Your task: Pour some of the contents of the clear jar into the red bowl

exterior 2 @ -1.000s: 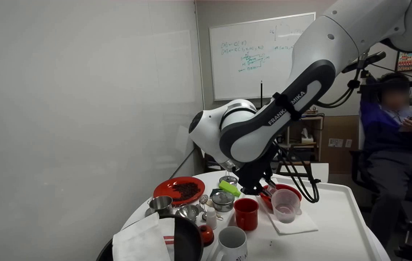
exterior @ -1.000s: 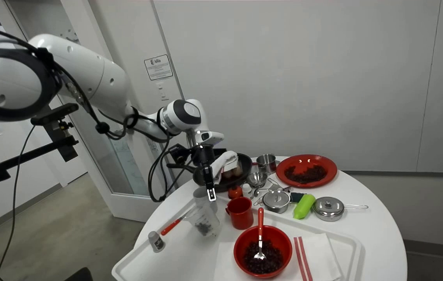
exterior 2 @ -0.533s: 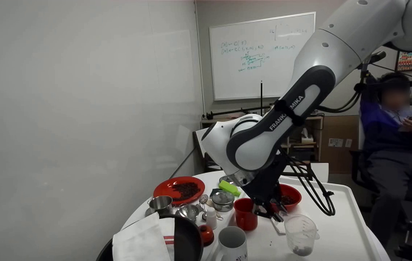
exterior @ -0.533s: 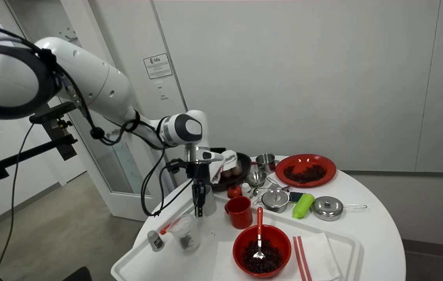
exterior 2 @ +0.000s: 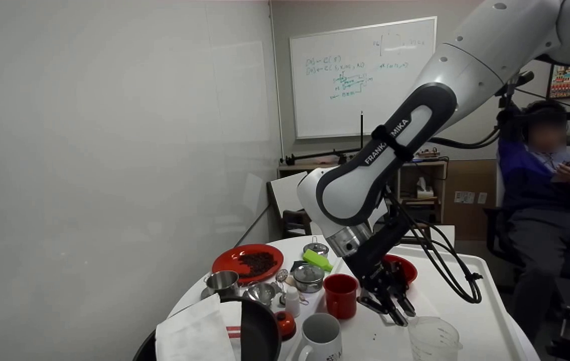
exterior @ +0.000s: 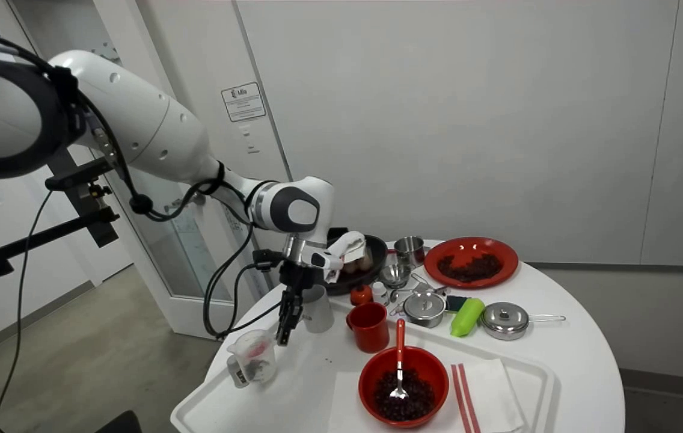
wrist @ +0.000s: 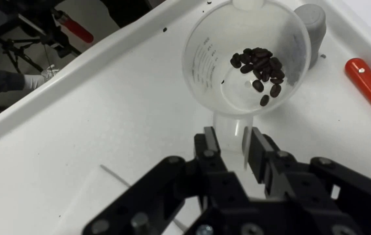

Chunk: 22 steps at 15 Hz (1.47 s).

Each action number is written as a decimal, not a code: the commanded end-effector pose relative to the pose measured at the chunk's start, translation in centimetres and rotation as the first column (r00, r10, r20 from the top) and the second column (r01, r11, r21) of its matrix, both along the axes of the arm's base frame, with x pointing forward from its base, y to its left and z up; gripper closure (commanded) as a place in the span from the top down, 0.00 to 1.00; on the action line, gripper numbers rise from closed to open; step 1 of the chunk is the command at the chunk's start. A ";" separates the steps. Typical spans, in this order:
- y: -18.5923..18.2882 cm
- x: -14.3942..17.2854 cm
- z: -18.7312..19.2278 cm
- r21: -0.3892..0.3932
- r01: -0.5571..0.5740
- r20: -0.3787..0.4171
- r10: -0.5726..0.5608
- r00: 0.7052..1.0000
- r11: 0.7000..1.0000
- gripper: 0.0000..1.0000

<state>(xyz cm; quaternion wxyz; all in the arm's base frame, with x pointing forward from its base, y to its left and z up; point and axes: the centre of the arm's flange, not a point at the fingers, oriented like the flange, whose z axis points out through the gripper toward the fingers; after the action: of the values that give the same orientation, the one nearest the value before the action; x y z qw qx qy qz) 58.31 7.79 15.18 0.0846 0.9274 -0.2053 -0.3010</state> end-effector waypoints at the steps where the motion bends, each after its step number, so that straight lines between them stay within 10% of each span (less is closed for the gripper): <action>1: -1.2 -1.5 0.5 0.027 0.053 0.013 -0.054 0.998 0.998 0.12; 11: -2.7 -1.8 -1.4 -0.064 0.099 0.049 -0.095 0.994 0.993 0.13; 12: -2.8 -1.7 -1.6 -0.072 0.104 0.052 -0.100 0.994 0.992 0.52; 19: -3.3 -1.9 -1.6 -0.094 0.118 0.049 -0.113 0.992 0.989 0.97; 22: -3.5 -1.1 -1.8 -0.082 0.117 0.041 -0.114 0.993 0.990 0.93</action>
<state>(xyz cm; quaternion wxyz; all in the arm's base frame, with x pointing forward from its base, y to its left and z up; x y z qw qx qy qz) 57.23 4.26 13.42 0.1022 0.9149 -0.2724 -0.2798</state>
